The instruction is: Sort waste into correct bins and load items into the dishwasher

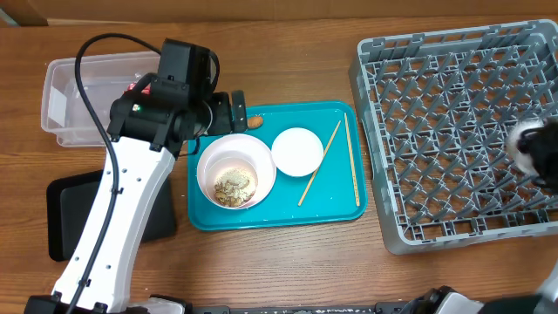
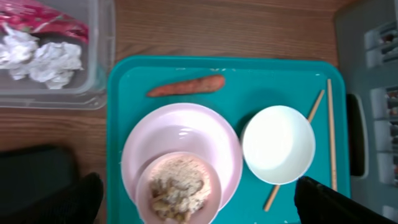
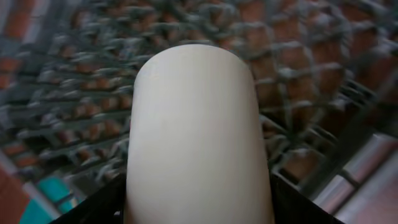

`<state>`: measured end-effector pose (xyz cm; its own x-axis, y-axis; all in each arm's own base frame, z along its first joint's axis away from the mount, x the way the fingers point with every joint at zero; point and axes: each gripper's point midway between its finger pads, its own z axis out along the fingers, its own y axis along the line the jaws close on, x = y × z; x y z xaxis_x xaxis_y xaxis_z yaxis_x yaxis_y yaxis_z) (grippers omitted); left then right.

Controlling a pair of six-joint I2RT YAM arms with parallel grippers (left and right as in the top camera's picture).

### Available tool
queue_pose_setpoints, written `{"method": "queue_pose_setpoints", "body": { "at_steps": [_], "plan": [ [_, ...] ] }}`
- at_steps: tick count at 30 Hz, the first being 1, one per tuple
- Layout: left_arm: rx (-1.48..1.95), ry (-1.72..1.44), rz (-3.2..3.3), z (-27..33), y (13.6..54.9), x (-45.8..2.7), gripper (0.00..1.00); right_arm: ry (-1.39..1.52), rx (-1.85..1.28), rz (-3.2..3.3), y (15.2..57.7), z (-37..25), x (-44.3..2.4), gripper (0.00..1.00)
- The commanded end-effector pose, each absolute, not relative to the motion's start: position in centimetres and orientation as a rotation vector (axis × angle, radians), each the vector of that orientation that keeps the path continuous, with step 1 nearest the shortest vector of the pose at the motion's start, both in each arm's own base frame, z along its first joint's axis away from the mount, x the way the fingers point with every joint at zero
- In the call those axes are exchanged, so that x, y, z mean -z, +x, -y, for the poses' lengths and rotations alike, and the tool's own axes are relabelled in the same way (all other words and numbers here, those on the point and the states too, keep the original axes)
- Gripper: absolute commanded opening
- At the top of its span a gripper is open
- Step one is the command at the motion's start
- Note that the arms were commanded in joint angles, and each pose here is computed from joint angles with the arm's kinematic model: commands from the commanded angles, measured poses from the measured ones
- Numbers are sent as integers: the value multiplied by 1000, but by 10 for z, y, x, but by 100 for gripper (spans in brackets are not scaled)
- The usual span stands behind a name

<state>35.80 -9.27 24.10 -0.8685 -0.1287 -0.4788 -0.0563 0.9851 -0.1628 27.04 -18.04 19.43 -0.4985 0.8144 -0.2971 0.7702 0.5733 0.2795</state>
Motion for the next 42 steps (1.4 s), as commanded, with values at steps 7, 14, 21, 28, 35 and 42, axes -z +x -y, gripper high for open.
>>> {"method": "queue_pose_setpoints", "body": {
  "at_steps": [7,14,21,28,35,42],
  "plan": [
    [126,-159,-2593,82,359,-247,100,1547,-59,-2346,261,226,-164,48],
    [126,-160,-2593,82,359,-247,100,1583,-17,-2351,257,230,-159,52],
    [126,-159,-2594,82,359,-247,100,1583,-63,-2366,258,223,-158,93],
    [123,-160,-2600,82,358,-247,100,1519,-223,-2327,279,213,-164,100],
    [136,-157,-2606,84,357,-246,100,1152,-599,-2358,319,164,-187,95],
    [183,-186,-2630,89,353,-243,100,614,-725,-2481,350,63,-212,91]
  ]
}}
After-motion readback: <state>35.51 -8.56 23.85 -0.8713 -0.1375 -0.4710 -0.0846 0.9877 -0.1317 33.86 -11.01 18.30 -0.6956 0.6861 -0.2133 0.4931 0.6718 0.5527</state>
